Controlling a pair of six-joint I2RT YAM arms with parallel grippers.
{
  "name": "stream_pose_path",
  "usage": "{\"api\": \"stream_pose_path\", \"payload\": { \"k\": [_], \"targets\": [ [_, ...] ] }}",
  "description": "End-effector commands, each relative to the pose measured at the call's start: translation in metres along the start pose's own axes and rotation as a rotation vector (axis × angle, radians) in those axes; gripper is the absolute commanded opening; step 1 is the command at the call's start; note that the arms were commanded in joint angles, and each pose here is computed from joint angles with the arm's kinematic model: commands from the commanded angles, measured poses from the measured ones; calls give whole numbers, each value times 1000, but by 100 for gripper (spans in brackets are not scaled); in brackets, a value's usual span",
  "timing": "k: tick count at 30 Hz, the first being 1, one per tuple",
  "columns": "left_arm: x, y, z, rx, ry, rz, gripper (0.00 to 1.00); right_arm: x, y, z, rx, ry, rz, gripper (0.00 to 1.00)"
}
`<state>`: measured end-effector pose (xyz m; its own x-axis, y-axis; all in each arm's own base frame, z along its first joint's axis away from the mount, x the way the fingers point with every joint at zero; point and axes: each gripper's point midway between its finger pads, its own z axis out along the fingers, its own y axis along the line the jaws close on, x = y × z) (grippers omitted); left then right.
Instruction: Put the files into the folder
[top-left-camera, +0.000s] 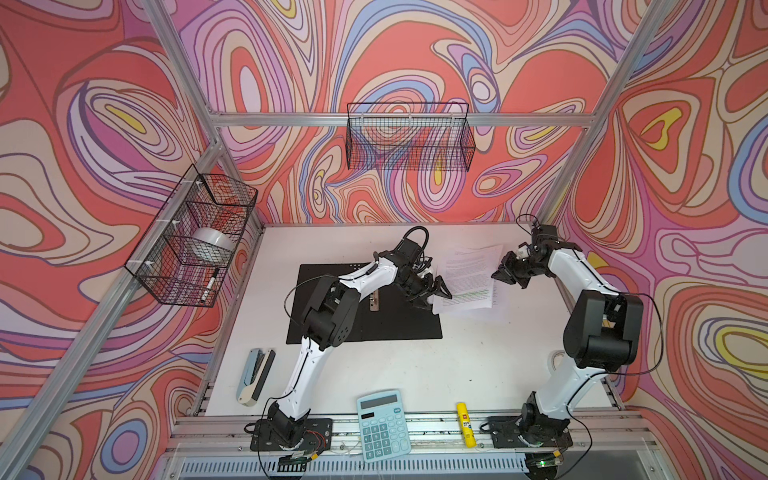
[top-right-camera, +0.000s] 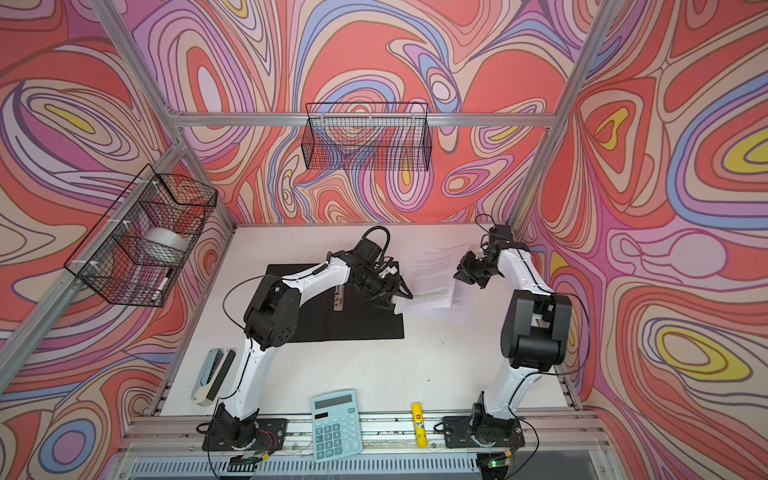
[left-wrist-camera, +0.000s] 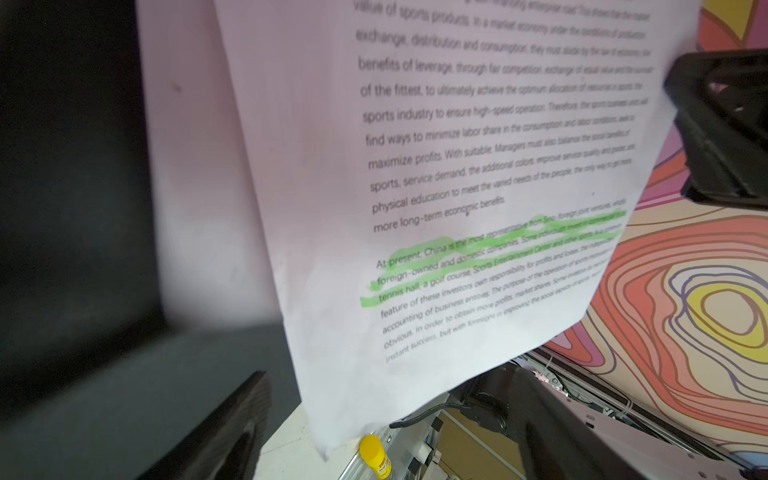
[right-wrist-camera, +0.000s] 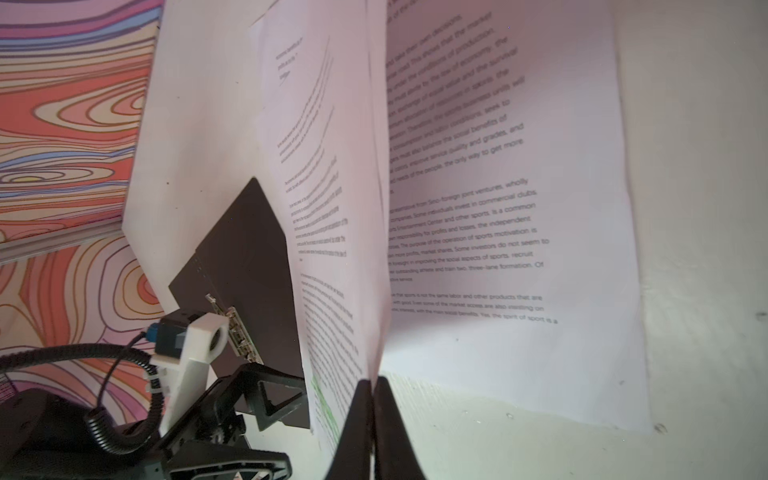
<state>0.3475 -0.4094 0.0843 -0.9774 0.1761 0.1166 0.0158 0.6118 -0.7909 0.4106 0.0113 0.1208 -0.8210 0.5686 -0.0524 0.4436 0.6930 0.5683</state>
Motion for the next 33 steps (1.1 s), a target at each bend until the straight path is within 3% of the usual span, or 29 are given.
{"api": "stream_pose_path", "payload": {
  "k": [1, 8, 15, 20, 33],
  "targets": [
    [5, 7, 13, -12, 29, -21, 89, 10, -30, 8, 106, 27, -7, 0],
    [13, 2, 33, -16, 72, -8, 86, 9, -51, 19, 183, 31, -14, 0],
    [28, 33, 23, -187, 38, -41, 88, 8, -41, 28, 109, 58, 5, 0],
    [42, 26, 28, -87, 67, -124, 87, 8, -34, 29, 69, 63, 13, 0],
    [47, 0, 47, 67, 118, -156, 84, 8, -37, 33, 19, 77, 51, 0]
  ]
}}
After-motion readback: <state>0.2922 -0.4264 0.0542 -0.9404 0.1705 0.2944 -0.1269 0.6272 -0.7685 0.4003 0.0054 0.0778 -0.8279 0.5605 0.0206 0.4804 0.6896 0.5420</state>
